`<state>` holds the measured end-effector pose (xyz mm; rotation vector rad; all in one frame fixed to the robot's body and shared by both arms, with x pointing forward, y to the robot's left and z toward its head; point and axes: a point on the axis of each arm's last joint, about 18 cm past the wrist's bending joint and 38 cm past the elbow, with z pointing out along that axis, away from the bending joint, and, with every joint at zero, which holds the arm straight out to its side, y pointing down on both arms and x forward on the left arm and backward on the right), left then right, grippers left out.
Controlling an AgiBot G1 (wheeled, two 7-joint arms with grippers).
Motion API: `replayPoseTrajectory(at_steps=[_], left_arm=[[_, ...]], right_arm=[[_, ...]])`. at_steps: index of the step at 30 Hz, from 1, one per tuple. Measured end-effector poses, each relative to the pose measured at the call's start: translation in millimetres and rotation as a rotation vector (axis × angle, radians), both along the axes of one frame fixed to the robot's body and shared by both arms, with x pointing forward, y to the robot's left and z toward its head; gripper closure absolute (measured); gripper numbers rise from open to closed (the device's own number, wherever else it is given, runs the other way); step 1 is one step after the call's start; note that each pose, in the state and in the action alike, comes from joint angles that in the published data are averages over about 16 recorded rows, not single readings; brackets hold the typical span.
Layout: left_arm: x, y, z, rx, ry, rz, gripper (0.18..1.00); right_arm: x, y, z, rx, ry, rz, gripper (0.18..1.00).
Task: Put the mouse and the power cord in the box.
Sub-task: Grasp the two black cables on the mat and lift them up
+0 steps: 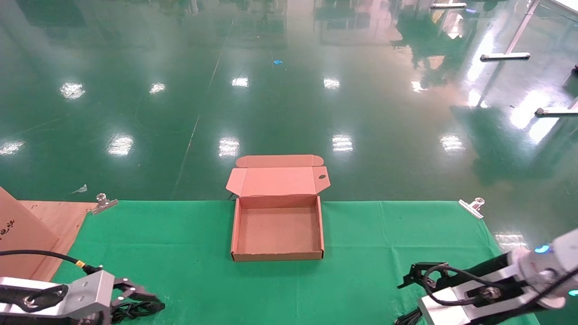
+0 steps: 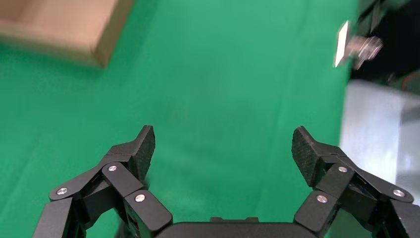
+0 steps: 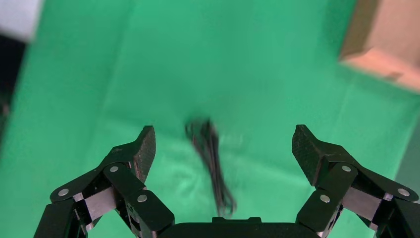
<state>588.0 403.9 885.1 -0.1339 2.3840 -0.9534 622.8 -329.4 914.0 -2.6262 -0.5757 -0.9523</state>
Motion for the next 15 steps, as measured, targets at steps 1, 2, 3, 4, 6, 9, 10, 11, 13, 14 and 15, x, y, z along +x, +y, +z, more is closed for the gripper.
replayPoseTrajectory(at_steps=[1, 2, 3, 4, 6, 9, 10, 11, 13, 14, 15], left_arm=[[5, 3, -1, 0.025, 0.002, 0.012, 0.183], [9, 7, -3, 0.050, 0.005, 0.023, 0.183], [14, 10, -5, 0.076, 0.009, 0.034, 0.183], [18, 12, -7, 0.101, 0.013, 0.044, 0.183], [27, 17, -10, 0.150, 0.020, 0.064, 0.183], [40, 22, -15, 0.220, 0.025, 0.092, 0.183], [44, 23, -17, 0.242, 0.025, 0.102, 0.183], [48, 24, -19, 0.261, 0.025, 0.112, 0.183], [57, 26, -22, 0.295, 0.019, 0.136, 0.183], [61, 27, -24, 0.310, 0.015, 0.148, 0.183], [65, 28, -26, 0.324, 0.010, 0.161, 0.183]], right_arm=[[7, -1, -2, -0.033, -0.010, -0.006, 0.178], [13, -2, -4, -0.063, -0.019, -0.011, 0.178], [19, -3, -7, -0.091, -0.027, -0.016, 0.178], [25, -3, -10, -0.115, -0.034, -0.020, 0.178], [36, -3, -16, -0.154, -0.045, -0.026, 0.178], [51, -2, -26, -0.197, -0.061, -0.032, 0.178], [55, -1, -29, -0.208, -0.066, -0.033, 0.178], [60, -1, -32, -0.216, -0.070, -0.033, 0.178], [67, 2, -38, -0.227, -0.076, -0.033, 0.178], [70, 3, -41, -0.229, -0.077, -0.033, 0.178], [73, 4, -44, -0.231, -0.078, -0.032, 0.178]])
